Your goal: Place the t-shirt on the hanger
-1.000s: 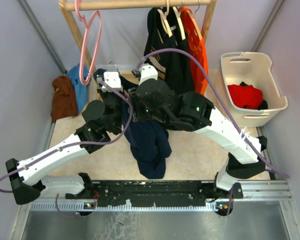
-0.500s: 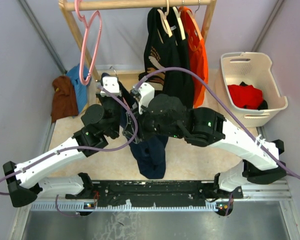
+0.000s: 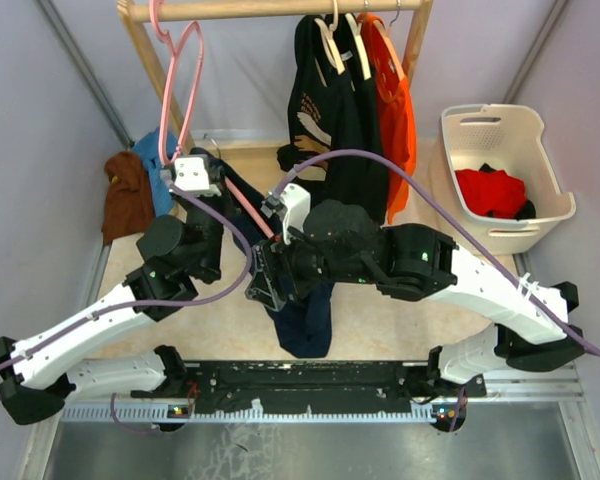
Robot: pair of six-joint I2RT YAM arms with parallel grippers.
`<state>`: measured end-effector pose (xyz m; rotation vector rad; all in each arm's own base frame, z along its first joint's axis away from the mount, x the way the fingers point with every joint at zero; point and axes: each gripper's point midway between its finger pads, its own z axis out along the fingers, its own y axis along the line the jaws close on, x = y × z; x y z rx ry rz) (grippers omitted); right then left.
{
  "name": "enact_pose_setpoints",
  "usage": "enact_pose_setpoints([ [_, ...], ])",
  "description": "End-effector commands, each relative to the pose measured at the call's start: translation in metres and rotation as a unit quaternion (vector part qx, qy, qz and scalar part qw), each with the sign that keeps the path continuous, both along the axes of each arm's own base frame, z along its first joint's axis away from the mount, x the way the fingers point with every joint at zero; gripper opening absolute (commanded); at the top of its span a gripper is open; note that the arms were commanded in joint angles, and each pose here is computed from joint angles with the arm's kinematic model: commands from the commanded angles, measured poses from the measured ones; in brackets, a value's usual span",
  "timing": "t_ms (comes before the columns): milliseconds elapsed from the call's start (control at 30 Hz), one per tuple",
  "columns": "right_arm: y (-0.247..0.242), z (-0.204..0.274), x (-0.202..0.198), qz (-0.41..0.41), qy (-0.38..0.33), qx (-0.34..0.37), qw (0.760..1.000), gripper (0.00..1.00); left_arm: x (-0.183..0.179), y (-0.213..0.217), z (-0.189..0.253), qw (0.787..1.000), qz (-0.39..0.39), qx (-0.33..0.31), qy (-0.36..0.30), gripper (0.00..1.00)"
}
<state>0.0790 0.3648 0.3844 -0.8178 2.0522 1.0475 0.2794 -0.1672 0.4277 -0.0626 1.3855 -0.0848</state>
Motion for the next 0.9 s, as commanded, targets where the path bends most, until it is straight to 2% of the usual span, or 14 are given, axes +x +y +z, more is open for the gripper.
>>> enact_pose_setpoints([
  [0,-0.027,0.02,0.004,-0.045,-0.006,0.032,0.998,0.68,-0.009,0.003,0.016,0.998,-0.029,-0.056,-0.02,0.0],
  [100,-0.039,0.036,0.004,-0.048,-0.019,0.08,0.995,0.72,-0.012,0.006,0.016,0.998,-0.032,-0.06,-0.019,0.0],
  [167,-0.047,0.052,-0.004,-0.03,-0.024,0.121,0.992,0.73,-0.013,0.008,0.015,0.998,-0.033,-0.06,-0.018,0.0],
  [267,-0.067,0.065,0.001,-0.055,-0.036,0.142,0.988,0.71,-0.013,0.009,0.014,0.998,-0.032,-0.059,-0.017,0.0],
  [400,-0.099,0.062,0.022,-0.132,-0.057,0.13,0.981,0.58,-0.014,0.01,0.013,0.998,-0.032,-0.059,-0.016,0.0],
  [467,-0.11,0.051,0.034,-0.168,-0.069,0.107,0.978,0.43,-0.014,0.009,0.013,0.998,-0.032,-0.057,-0.015,0.0],
  [567,-0.109,0.028,0.04,-0.177,-0.082,0.064,0.979,0.24,-0.013,0.007,0.014,0.998,-0.034,-0.056,-0.015,0.0],
  [667,-0.1,0.012,0.042,-0.17,-0.089,0.047,0.98,0.12,-0.012,0.005,0.015,0.998,-0.035,-0.053,-0.015,0.0],
  [800,-0.085,0.002,0.041,-0.149,-0.097,0.045,0.983,0.08,-0.011,0.003,0.015,0.998,-0.035,-0.05,-0.013,0.0],
  [867,-0.078,0.0,0.04,-0.138,-0.1,0.044,0.984,0.12,-0.011,0.003,0.014,0.998,-0.035,-0.048,-0.012,0.0],
])
